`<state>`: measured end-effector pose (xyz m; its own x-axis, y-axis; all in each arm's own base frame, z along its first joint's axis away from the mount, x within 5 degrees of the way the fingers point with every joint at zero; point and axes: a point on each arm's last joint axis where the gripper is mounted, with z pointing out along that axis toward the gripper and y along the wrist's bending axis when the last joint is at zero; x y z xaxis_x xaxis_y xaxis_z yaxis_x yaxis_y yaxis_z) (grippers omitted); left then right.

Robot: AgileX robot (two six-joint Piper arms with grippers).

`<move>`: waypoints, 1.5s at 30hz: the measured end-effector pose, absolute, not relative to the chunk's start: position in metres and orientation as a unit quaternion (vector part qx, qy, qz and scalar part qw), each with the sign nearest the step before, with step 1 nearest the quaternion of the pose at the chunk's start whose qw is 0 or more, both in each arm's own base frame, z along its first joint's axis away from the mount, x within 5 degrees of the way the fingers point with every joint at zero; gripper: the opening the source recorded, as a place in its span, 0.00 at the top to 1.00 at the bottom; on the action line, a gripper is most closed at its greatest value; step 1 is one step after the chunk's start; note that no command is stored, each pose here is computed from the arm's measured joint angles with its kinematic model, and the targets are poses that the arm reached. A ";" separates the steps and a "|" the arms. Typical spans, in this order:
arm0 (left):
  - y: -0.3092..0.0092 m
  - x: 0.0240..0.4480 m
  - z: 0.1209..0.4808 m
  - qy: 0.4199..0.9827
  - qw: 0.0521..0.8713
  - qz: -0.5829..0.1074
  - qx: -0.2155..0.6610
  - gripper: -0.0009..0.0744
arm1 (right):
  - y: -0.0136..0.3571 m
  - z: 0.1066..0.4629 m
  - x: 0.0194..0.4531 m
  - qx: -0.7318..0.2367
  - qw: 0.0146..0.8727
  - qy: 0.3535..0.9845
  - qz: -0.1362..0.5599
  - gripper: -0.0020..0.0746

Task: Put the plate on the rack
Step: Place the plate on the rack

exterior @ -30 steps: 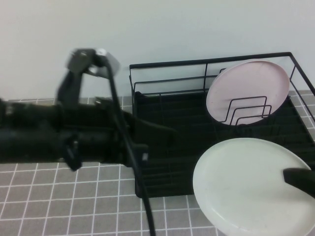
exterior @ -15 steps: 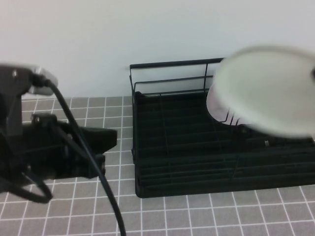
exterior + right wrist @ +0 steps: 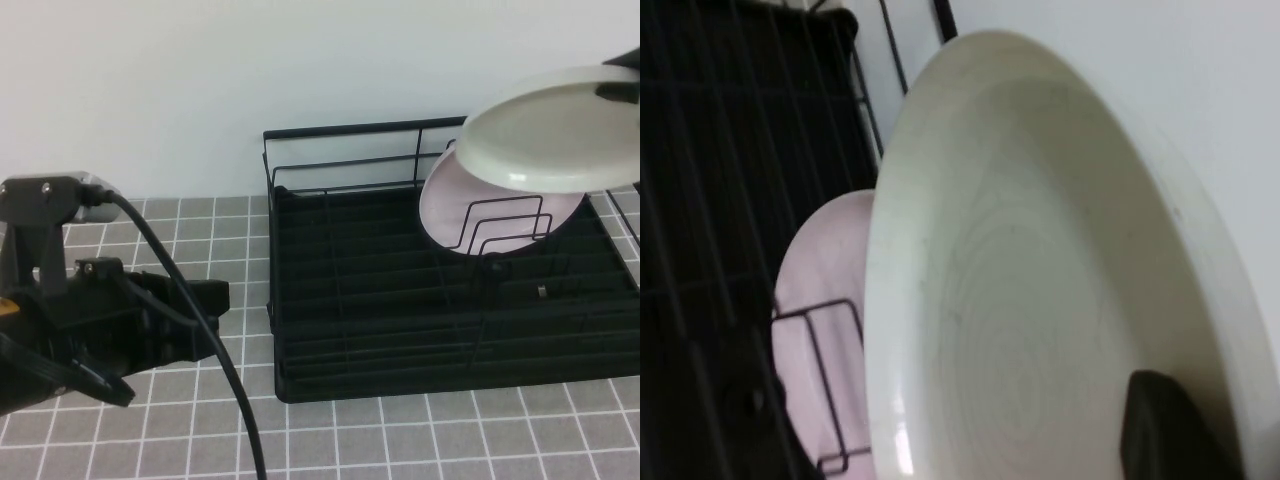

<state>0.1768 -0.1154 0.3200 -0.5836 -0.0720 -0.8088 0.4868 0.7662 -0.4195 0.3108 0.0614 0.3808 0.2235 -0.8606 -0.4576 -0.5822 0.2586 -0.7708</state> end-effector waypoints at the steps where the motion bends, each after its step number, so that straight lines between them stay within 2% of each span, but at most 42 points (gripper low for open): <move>1: -0.115 0.177 0.320 0.831 0.440 -0.316 0.127 0.99 | 0.062 0.378 0.315 -0.595 0.507 0.610 -0.130 0.98; 6: -0.115 0.177 0.320 0.830 0.444 -0.307 0.140 0.99 | 0.068 0.356 0.334 -0.663 0.478 0.561 -0.132 0.98; 10: -0.115 0.177 0.320 0.827 0.450 -0.299 0.153 0.99 | 0.069 0.344 0.346 -0.673 0.477 0.548 -0.141 0.98; 22: -0.114 0.178 0.320 0.825 0.457 -0.292 0.161 0.99 | 0.073 0.296 0.375 -0.672 0.448 0.581 -0.103 0.97; 25: -0.114 0.178 0.320 0.823 0.460 -0.288 0.167 0.99 | 0.075 0.285 0.382 -0.672 0.439 0.586 -0.111 0.89; 27: -0.114 0.178 0.320 0.820 0.466 -0.281 0.177 0.99 | 0.076 0.279 0.386 -0.665 0.437 0.594 -0.114 0.78; 31: -0.114 0.179 0.321 0.817 0.474 -0.274 0.182 0.99 | 0.077 0.276 0.387 -0.663 0.436 0.598 -0.111 0.47; 33: -0.114 0.179 0.321 0.817 0.475 -0.274 0.182 0.99 | 0.077 0.276 0.387 -0.664 0.436 0.597 -0.112 0.38; 39: -0.114 0.179 0.321 0.817 0.475 -0.274 0.182 0.99 | 0.080 0.281 0.383 -0.660 0.443 0.600 -0.093 0.36; 45: -0.115 0.178 0.321 0.818 0.466 -0.286 0.177 0.99 | 0.082 0.304 0.378 -0.606 0.499 0.616 -0.075 0.36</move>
